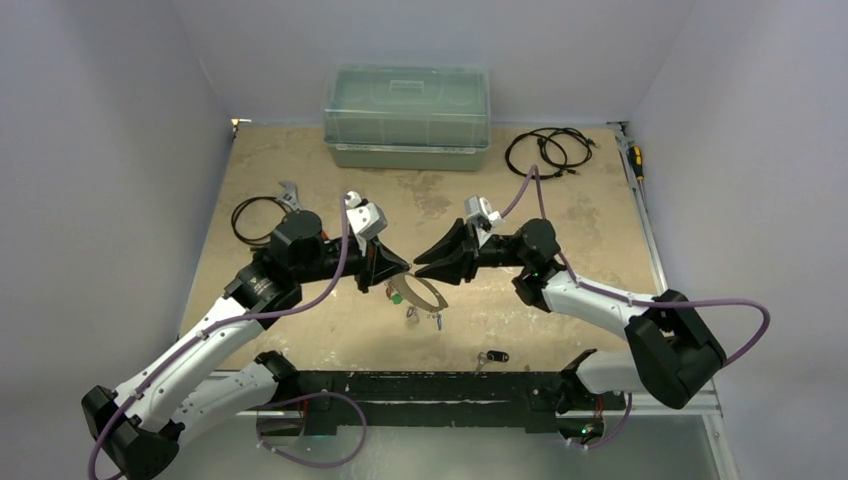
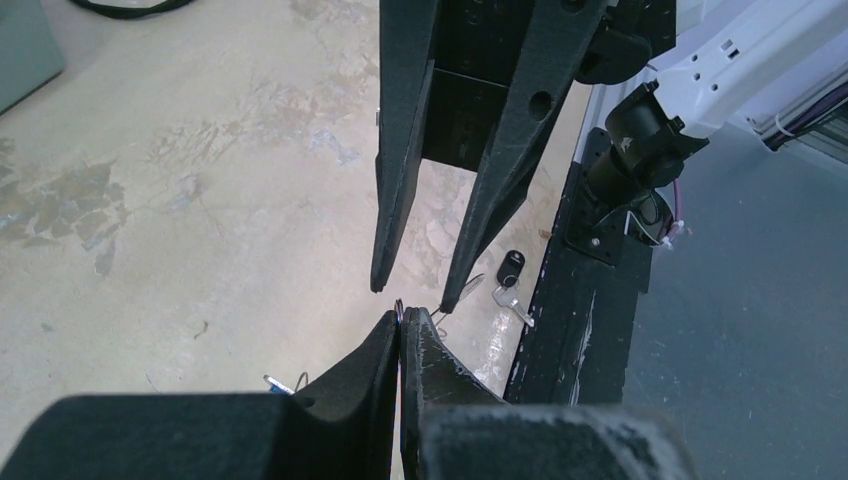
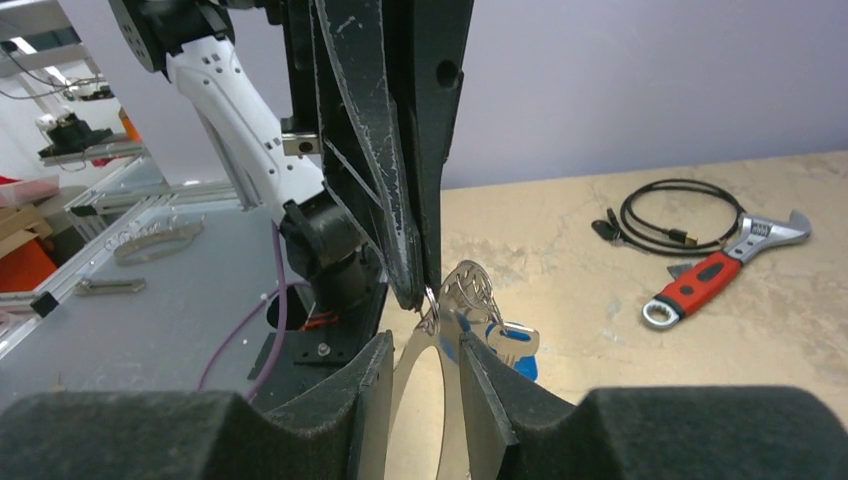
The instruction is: Put the keys on the keyring
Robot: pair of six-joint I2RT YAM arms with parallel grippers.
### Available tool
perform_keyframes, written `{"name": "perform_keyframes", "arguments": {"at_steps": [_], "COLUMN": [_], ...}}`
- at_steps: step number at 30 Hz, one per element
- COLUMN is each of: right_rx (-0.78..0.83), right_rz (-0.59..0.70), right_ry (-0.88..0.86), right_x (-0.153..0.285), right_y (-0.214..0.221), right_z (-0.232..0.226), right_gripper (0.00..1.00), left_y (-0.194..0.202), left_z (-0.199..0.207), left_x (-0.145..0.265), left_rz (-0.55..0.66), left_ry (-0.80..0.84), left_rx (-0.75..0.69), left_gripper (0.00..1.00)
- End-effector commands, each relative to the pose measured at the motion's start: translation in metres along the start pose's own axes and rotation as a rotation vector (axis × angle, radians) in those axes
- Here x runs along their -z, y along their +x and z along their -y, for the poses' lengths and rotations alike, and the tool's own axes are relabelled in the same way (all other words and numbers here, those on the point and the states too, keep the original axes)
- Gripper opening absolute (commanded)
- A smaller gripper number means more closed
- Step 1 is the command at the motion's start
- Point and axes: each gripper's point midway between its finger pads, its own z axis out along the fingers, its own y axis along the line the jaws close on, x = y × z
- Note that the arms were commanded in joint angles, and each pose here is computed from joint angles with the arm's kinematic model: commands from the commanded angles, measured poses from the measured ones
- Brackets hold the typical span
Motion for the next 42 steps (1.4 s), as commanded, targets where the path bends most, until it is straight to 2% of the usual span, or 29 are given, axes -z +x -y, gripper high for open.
{"name": "perform_keyframes", "arguments": {"at_steps": [1, 23, 30, 35, 42], "right_rx": [0.058, 0.055, 0.054, 0.058, 0.055], "right_rz": [-0.005, -0.026, -0.034, -0.037, 0.009], "right_ry": [0.016, -0.038, -0.064, -0.107, -0.191], "right_x": [-0.008, -0.021, -0.023, -0.025, -0.021], "right_y": [-0.007, -0.006, -0.004, -0.002, -0.009], "right_z": [0.008, 0.000, -0.004, -0.010, -0.029], "right_gripper": [0.33, 0.22, 0.13, 0.00, 0.00], "left_y": [-0.019, -0.015, -0.015, -0.014, -0.016], "left_z": [0.012, 0.018, 0.021, 0.022, 0.019], "left_x": [0.003, 0.002, 0.002, 0.002, 0.003], "left_rz": [0.073, 0.064, 0.064, 0.061, 0.069], "left_ry": [0.054, 0.096, 0.113, 0.120, 0.096], "left_rx": [-0.068, -0.062, -0.064, -0.062, -0.064], "left_gripper": [0.00, 0.00, 0.00, 0.00, 0.00]}}
